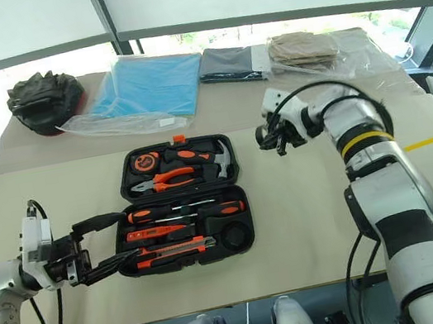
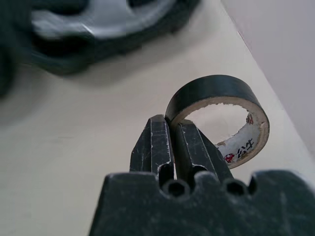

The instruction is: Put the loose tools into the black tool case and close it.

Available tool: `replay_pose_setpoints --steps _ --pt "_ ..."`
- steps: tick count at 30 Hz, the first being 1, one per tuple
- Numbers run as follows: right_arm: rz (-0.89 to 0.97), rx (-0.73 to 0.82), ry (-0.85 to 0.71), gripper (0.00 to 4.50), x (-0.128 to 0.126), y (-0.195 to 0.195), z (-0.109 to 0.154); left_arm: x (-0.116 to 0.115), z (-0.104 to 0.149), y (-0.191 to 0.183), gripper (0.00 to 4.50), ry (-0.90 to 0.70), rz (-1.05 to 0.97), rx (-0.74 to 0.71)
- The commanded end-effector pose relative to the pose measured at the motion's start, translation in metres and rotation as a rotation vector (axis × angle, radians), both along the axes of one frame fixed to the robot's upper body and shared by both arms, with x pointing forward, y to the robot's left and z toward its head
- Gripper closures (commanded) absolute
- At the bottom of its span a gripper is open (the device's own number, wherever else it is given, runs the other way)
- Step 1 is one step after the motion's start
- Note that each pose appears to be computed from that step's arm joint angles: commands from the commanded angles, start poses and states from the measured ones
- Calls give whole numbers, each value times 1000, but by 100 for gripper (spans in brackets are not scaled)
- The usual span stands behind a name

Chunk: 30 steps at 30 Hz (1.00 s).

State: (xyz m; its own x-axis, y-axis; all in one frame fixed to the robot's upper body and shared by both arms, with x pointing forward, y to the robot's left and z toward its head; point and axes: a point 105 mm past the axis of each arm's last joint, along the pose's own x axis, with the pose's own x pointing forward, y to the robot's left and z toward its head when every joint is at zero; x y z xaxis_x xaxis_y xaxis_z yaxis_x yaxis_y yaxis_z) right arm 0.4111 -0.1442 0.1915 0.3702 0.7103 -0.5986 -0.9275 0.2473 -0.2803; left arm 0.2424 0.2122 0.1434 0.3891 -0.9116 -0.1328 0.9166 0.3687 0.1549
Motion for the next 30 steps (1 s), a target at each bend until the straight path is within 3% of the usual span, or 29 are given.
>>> replay_pose_setpoints --steps 1,3,8,15,30 --pt "278 36 175 447 -70 33 19 -6 -1 2 0 -11 -50 61" --pt "316 12 278 447 -106 45 10 -7 -3 2 0 -6 -65 71" --pt "259 -42 385 447 -149 65 -25 -8 -8 4 0 -2 -78 90" --pt "220 -102 416 447 -160 77 -49 -10 -11 6 0 1 -102 119" --pt "155 -260 398 447 -144 71 -78 -17 -13 6 0 -7 -48 112"
